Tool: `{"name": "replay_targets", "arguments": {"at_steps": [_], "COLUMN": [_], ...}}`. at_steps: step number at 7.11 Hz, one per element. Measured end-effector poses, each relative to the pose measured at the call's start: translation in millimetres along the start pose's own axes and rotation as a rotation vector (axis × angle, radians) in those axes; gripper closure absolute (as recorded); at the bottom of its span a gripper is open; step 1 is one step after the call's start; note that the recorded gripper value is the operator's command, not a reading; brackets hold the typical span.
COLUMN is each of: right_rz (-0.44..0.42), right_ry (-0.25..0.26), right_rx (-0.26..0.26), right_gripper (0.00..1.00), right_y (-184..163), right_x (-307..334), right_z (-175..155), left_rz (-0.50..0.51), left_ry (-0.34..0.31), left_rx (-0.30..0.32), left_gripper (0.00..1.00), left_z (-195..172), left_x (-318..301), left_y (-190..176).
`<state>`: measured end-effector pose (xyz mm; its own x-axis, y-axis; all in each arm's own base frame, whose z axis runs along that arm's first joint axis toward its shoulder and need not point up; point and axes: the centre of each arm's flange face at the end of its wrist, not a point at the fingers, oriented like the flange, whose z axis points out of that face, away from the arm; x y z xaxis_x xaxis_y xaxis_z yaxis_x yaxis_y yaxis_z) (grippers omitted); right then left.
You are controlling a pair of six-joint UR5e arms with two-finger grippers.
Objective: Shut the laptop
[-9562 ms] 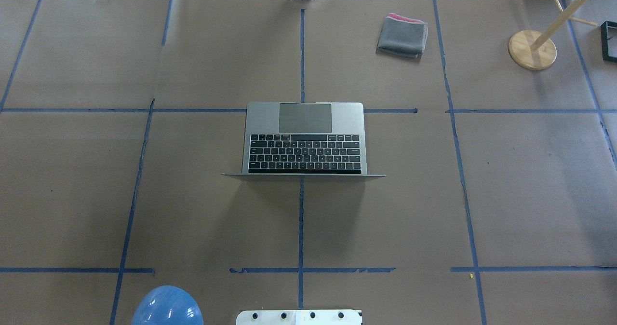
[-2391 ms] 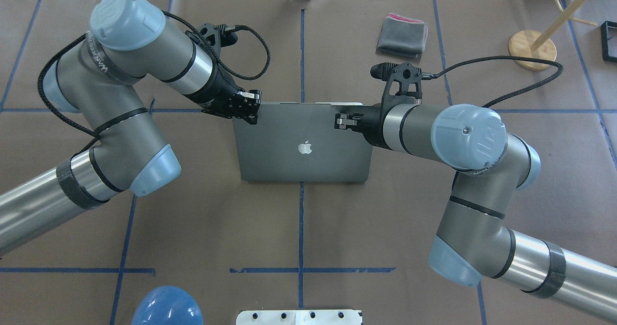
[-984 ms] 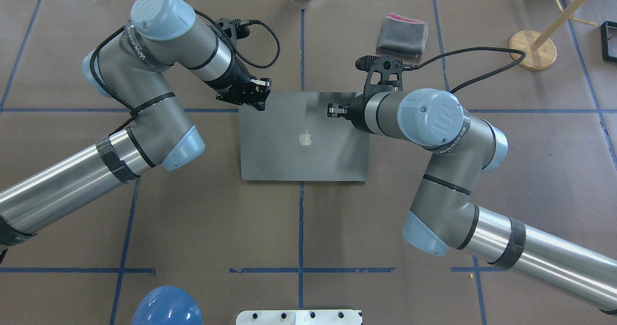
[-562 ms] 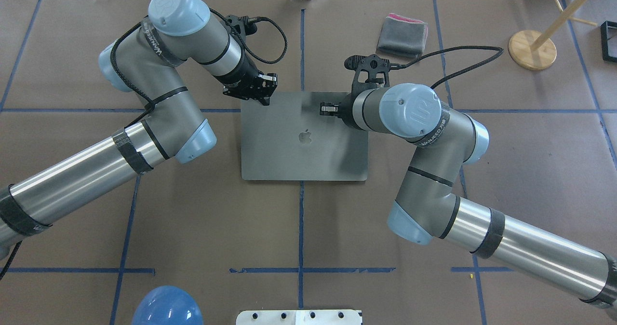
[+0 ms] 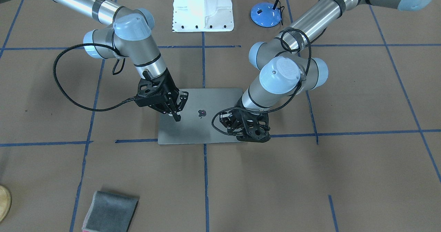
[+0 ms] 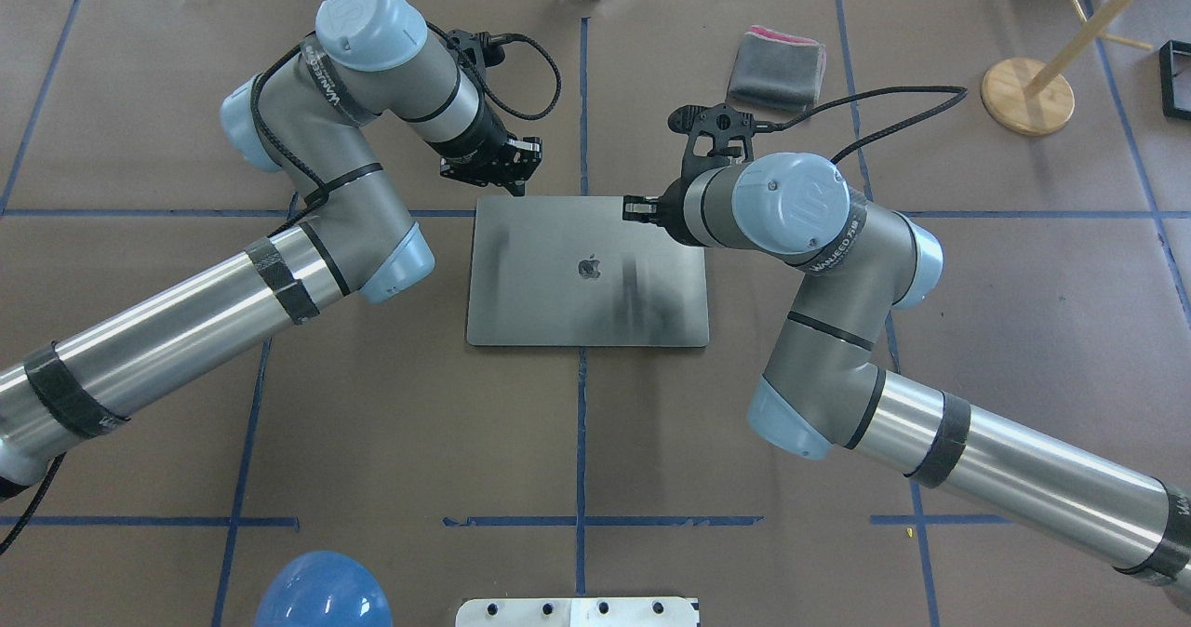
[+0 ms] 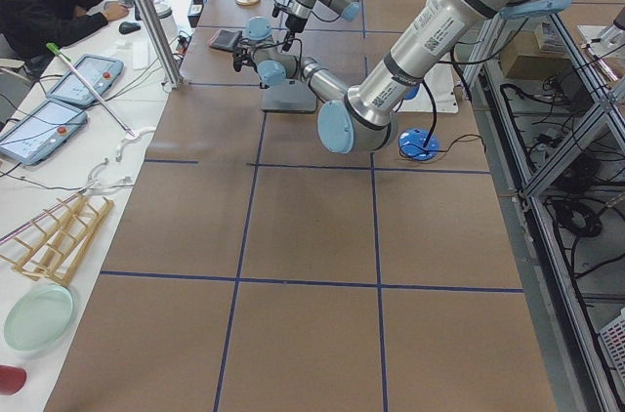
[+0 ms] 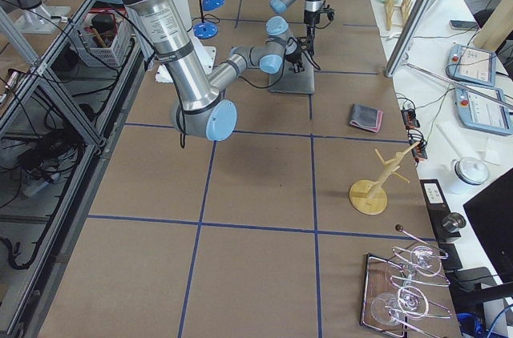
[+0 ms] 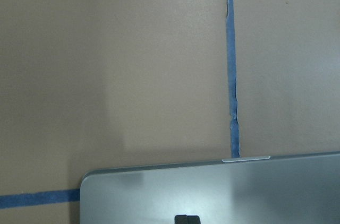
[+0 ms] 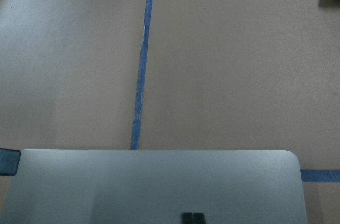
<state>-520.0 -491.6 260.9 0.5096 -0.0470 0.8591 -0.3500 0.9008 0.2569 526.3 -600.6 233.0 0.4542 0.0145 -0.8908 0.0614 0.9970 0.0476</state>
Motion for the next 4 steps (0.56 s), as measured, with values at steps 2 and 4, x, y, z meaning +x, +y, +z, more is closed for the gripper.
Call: {"name": "replay_targets", "arguments": {"at_steps": [2,4], "right_rz": [0.005,0.010], "right_ry": [-0.005,-0.014], "right_rx": [-0.009,-0.017], "right_gripper": [1.00,1.00], "right_y": [-4.9,-11.1], "right_x": [-0.8,-0.4], "right_z": [-0.9,-4.5], "left_rz": [-0.006,0.000], "left_ry": [-0.014,-0.028], "left_rx": [-0.006,0.002], "left_gripper": [1.00,1.00], "left_z": [9.4,26.9], "left_x": [-3.2,-6.1], "left_y": [0.1,6.1]}}
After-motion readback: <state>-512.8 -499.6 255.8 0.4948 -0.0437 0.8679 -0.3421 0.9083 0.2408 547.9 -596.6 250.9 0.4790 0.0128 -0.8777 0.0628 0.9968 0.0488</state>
